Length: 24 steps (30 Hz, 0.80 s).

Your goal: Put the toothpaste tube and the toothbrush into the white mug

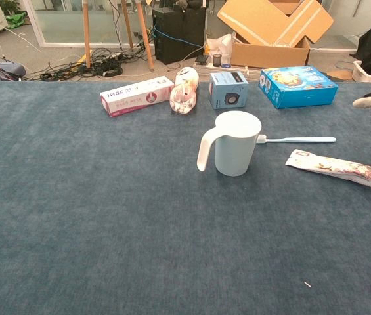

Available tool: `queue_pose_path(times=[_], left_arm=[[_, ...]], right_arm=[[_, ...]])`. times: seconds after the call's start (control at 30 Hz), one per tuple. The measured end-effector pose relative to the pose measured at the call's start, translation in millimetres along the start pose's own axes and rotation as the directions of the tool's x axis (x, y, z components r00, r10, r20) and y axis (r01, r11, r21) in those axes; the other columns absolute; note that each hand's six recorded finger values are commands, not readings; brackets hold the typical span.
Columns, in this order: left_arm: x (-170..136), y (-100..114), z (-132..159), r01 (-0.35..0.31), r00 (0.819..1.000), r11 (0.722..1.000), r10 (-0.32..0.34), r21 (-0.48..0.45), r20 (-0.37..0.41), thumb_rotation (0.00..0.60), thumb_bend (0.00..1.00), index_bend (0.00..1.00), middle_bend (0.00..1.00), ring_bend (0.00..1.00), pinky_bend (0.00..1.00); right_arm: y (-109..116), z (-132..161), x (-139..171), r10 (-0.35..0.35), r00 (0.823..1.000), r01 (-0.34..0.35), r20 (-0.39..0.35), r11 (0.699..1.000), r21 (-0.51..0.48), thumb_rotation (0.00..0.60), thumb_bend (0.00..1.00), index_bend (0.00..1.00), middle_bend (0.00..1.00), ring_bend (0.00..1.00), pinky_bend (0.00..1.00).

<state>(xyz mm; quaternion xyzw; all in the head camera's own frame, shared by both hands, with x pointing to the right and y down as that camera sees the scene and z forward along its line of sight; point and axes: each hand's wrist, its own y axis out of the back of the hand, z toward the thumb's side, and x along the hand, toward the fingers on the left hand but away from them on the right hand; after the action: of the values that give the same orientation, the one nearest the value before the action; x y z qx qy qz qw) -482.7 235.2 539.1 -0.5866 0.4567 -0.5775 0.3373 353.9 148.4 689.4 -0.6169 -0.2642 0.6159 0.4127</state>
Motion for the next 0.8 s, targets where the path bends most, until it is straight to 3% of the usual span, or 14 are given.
queue_pose_path(times=[0.4,0.8], left_arm=[[0,3,-1,-0.004,1.0,1.0,0.004,-0.009,-0.004,0.6,0.29,0.37,0.44,0.45,0.45],[0,3,-1,0.004,1.0,1.0,-0.004,-0.016,-0.006,0.6,0.29,0.38,0.44,0.45,0.45]], right_arm=[[-15,14,-13,0.027,0.999,-0.026,-0.026,1.0,0.012,0.6,0.04,0.03,0.0,0.0,0.21],[-20,-11,-39,0.031,0.998,-0.034,0.059,0.998,0.054,0.6,0.04,0.03,0.0,0.0,0.21]])
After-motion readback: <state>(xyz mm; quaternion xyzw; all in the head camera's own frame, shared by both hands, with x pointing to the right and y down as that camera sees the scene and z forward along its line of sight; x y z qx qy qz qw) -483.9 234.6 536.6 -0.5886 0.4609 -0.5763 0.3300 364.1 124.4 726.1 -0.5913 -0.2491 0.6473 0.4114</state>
